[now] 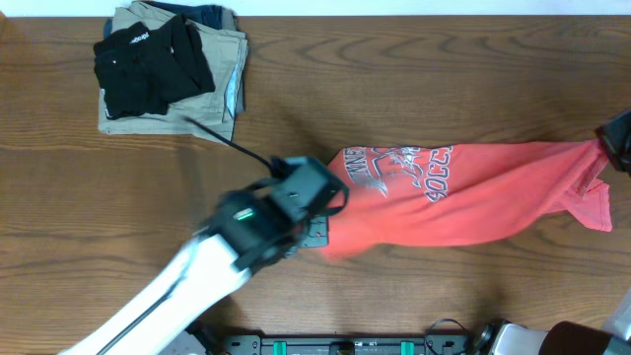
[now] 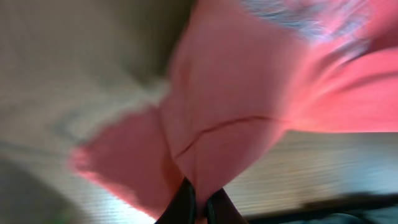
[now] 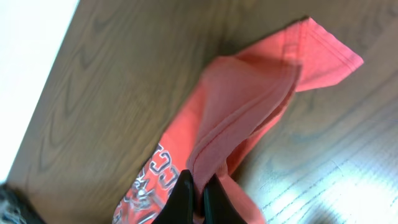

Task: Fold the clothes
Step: 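Lift the T-shirt with both grippers and lay it flat toward the top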

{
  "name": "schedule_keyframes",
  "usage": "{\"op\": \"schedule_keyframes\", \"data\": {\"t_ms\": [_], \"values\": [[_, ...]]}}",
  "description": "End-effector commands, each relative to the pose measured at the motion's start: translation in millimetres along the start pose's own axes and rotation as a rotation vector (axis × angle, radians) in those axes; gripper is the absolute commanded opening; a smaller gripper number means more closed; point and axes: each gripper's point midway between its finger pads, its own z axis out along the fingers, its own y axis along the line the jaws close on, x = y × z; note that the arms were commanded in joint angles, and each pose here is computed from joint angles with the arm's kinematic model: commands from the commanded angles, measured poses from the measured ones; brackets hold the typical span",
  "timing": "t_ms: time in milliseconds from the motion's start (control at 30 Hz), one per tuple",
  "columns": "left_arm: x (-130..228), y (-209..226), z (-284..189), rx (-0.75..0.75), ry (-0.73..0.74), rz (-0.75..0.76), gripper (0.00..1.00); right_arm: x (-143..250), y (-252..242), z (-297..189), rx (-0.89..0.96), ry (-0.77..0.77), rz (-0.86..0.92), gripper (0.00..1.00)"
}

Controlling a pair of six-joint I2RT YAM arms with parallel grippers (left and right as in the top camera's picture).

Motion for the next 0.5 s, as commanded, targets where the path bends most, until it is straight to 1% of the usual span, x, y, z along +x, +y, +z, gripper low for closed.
{"op": "schedule_keyframes", "data": {"t_ms": [0, 133, 233, 367, 467], "values": [[-31.0, 1.7, -73.0, 0.069, -0.21, 0.032, 0.06, 11.9, 18.7, -34.4, -0.071, -0.067, -0.14, 0.01], [-43.7, 3.9, -138.9, 0.172, -0.372, 0.059, 0.06, 27.1, 27.9, -66.4, -0.133, -0.123, -0.189, 0.01], [-55.1, 24.0, -166.1, 0.138, -0.511, 0.025, 0.06, 28.7, 31.6, -88.7, -0.18, -0.19, -0.203, 0.01], [-71.1, 43.7, -173.2, 0.023, -0.611, -0.015, 0.06, 23.8, 38.6, -90.1, -0.207, -0.212, -0.199, 0.01], [-94.9, 37.9, -166.3, -0.045, -0.669, -0.013, 0.06, 17.3, 54.9, -69.5, -0.216, -0.185, -0.223, 0.01]]}}
